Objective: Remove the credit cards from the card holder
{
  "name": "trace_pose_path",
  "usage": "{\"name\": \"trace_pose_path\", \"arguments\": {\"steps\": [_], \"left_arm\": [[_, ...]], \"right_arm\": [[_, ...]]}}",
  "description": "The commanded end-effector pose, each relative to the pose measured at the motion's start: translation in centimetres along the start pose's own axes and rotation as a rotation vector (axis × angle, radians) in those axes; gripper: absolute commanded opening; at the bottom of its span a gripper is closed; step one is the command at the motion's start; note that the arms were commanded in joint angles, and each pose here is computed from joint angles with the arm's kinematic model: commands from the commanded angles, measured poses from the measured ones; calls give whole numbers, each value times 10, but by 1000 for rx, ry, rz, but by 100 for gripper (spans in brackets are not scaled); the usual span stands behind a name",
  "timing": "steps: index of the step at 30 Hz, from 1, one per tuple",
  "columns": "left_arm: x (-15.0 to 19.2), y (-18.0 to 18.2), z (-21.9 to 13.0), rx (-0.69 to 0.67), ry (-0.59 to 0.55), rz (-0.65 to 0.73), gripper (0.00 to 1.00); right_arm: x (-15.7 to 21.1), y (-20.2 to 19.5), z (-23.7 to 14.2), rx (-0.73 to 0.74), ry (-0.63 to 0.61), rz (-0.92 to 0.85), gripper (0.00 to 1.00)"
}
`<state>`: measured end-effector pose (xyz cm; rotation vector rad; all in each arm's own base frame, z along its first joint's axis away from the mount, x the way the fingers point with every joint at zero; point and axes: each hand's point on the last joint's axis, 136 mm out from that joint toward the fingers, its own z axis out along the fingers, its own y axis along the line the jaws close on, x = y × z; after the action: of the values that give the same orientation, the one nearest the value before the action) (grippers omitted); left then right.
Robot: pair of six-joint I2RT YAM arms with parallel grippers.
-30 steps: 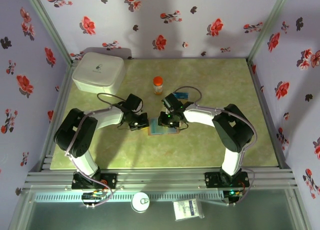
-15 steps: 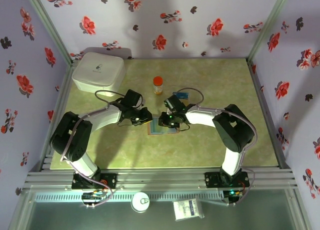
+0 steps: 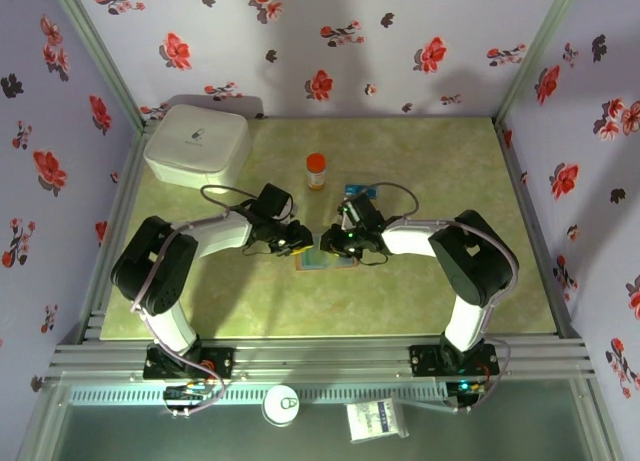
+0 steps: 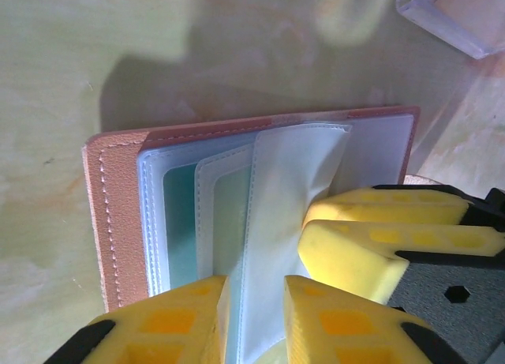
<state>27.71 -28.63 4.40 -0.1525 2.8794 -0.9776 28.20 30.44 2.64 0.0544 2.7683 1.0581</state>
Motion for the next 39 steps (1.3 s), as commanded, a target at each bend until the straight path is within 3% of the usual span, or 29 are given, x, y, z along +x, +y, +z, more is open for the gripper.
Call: {"name": "trace_pose_path", "arguments": {"steps": [1,15,25,39], "left_arm": [[-3,-7,4,9,3,-8,25],[-2,-11,13,26,14,-16,27],[-4,-19,10,57,1,-16,19],[-11,-46,-5,88,-12,16,19]], "right_arm": [[2,-8,-2,-7,-2,38,23],[6,-10,2,-64,9,61,23],[4,-2,-6,-86,-5,50,23],[-14,4,-56,-26,-124,-10,26]]}}
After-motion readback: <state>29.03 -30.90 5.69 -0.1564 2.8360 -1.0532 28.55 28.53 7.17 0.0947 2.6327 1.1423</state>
